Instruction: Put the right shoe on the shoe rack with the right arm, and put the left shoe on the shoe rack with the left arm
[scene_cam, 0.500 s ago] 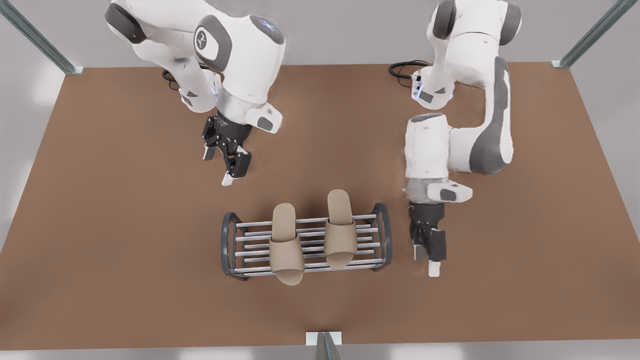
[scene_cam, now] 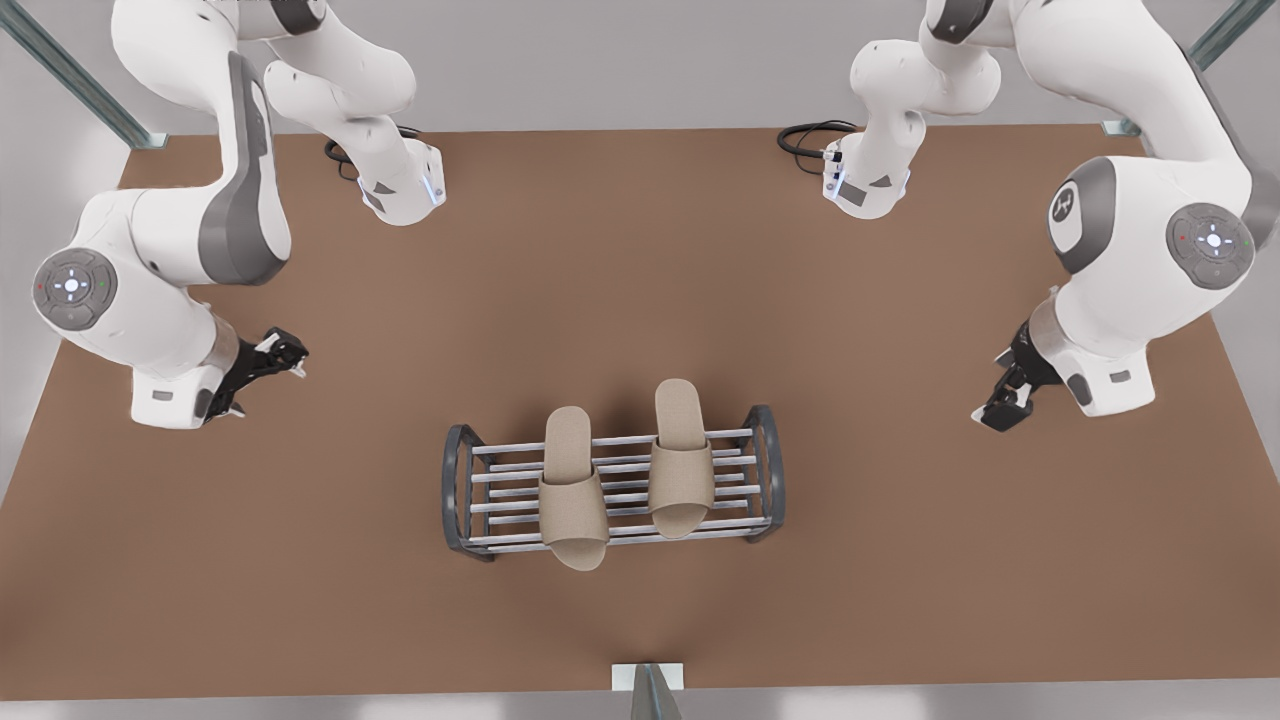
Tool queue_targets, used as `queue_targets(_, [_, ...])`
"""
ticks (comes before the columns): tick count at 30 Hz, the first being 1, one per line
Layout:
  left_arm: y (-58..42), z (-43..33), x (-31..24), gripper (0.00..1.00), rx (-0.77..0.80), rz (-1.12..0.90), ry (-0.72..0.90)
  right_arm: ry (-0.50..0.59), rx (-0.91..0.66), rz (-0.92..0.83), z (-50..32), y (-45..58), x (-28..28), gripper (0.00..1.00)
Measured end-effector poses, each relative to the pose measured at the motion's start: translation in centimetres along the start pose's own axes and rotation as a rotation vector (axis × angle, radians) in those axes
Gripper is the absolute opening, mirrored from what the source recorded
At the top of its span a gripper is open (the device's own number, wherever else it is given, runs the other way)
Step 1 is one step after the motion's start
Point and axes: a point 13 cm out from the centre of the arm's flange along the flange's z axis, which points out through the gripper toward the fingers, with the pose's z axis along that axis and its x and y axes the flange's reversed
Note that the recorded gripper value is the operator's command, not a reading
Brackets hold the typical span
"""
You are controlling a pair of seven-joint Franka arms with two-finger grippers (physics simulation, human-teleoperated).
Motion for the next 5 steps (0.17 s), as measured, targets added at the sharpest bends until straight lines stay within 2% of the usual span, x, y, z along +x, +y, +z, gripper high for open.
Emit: queue_targets(5, [1.5, 0.0, -0.5, 1.0, -0.03, 0.267, 0.017, 0.014, -0.011, 0.157, 0.5, 0.5, -0.1, 1.0])
